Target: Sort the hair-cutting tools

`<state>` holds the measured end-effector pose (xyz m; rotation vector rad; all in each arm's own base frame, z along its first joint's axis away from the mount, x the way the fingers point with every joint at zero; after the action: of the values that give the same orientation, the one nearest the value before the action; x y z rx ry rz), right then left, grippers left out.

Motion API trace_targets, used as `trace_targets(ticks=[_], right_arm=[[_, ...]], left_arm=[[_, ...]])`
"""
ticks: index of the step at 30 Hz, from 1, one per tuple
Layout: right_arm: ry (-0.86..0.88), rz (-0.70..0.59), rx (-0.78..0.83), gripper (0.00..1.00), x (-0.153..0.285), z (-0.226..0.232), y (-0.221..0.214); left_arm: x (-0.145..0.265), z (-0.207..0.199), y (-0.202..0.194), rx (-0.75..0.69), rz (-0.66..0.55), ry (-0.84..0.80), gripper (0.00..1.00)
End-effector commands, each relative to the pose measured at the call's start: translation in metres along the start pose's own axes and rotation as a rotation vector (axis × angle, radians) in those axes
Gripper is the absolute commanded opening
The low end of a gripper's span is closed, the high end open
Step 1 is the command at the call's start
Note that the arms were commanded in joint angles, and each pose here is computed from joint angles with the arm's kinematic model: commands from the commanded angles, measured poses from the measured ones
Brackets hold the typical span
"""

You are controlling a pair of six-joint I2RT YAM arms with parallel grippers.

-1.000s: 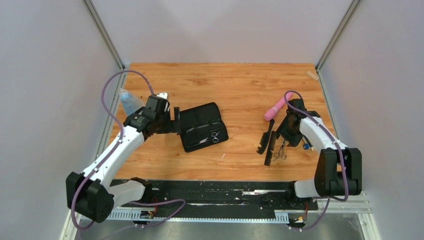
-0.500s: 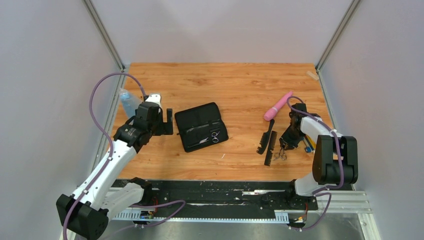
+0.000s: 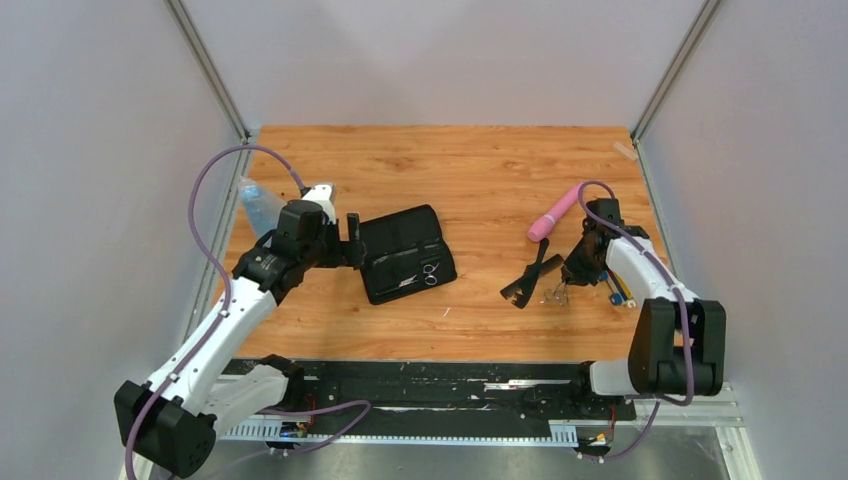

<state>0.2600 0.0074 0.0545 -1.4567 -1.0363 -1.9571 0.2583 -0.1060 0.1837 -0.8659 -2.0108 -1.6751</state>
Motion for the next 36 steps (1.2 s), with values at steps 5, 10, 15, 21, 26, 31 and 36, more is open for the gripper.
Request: trace_targets(ticks=[5,10,15,21,26,31,36], right_arm=[[0.228,-0.171,0.023,0.0,0.082,0.063,0.024],[0.38,-0.199,0.023,0.0,0.123,0.123,0.012],[0.504,-0.188,0.015,0.0,0.149,0.18,-0.013],[0.617,-0.135,-0.03,0.0,0.163,0.223,-0.037],[0.674,-0.087,-0.059,0.0,0.166,0.238,-0.05],[0.708,-0.06,-0.081,0.0,0.169,0.24,-0.059],[0.728,-0.053,-0.093,0.0,0.17,0.239,-0.064]], left_arm=[[-0.009,-0.081,0.006,0.072,-0.032,-0.312,0.99],[-0.004,-0.123,0.015,0.16,-0.083,-0.497,0.99],[0.007,-0.154,0.013,0.177,-0.111,-0.609,0.98],[0.012,-0.177,0.007,0.197,-0.16,-0.695,0.96],[0.009,-0.19,0.0,0.199,-0.158,-0.751,0.89],[-0.003,-0.199,-0.012,0.218,-0.117,-0.757,0.81],[-0.011,-0.208,-0.017,0.235,-0.094,-0.78,0.73]])
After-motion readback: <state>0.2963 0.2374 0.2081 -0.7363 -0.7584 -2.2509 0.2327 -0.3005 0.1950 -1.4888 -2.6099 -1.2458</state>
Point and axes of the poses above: each gripper's point midway between its finger pads, its own x axis back along the fingers, its own z axis along the line the jaws close on, y = z × x, the point moved 1 cm from there along x, back along the fingers, and after that the axes turned 2 degrees about x, right-handed, at the moved point
